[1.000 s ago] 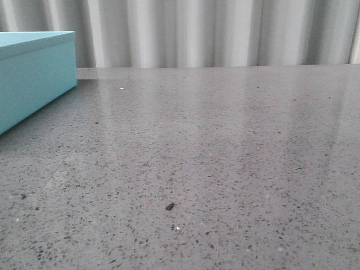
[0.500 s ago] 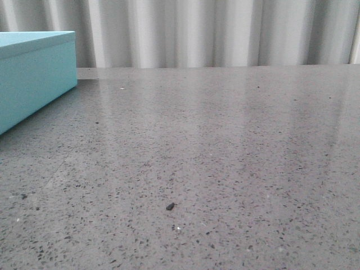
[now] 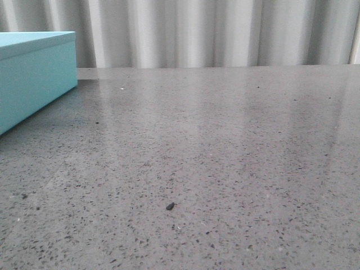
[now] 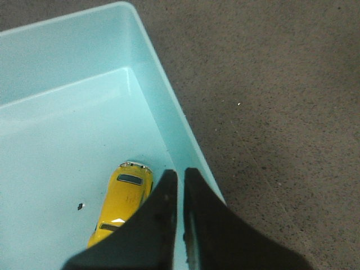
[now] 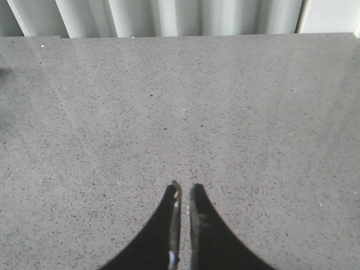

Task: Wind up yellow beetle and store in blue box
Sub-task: 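Lower the car into the blue box and open the left gripper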

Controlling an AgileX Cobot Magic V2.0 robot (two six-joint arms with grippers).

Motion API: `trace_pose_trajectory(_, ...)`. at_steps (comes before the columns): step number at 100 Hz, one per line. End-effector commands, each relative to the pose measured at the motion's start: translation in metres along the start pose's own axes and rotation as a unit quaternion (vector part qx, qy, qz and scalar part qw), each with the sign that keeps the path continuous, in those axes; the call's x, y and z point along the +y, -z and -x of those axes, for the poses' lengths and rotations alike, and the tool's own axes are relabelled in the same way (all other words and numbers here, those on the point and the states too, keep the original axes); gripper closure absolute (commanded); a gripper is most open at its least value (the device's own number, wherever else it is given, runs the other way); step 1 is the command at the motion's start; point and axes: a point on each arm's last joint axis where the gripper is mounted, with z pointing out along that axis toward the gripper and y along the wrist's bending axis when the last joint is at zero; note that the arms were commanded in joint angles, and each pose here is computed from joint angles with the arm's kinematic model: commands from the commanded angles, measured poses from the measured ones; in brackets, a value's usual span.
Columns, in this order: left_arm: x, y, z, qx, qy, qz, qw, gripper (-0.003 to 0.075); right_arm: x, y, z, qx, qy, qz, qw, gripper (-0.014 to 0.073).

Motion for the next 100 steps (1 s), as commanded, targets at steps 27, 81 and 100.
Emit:
trace_pose_trajectory(27, -0.053, 0.067, -0.037, -0.101, -0.039, 0.023, 0.994, 0.0741, -0.006, 0.017, -0.047, -0.089, 0.014, -0.004, 0.996, 0.0636)
trace_pose_trajectory(81, -0.084, 0.053, -0.136, -0.209, -0.022, 0.047, 0.977, 0.0741, -0.012, 0.024, -0.082, -0.154, 0.04, -0.022, 0.987, 0.0636)
trace_pose_trajectory(100, -0.101, 0.052, -0.17, -0.233, -0.05, 0.014, 0.971, 0.0741, -0.014, 0.02, -0.086, -0.156, 0.06, -0.038, 0.985, 0.0636)
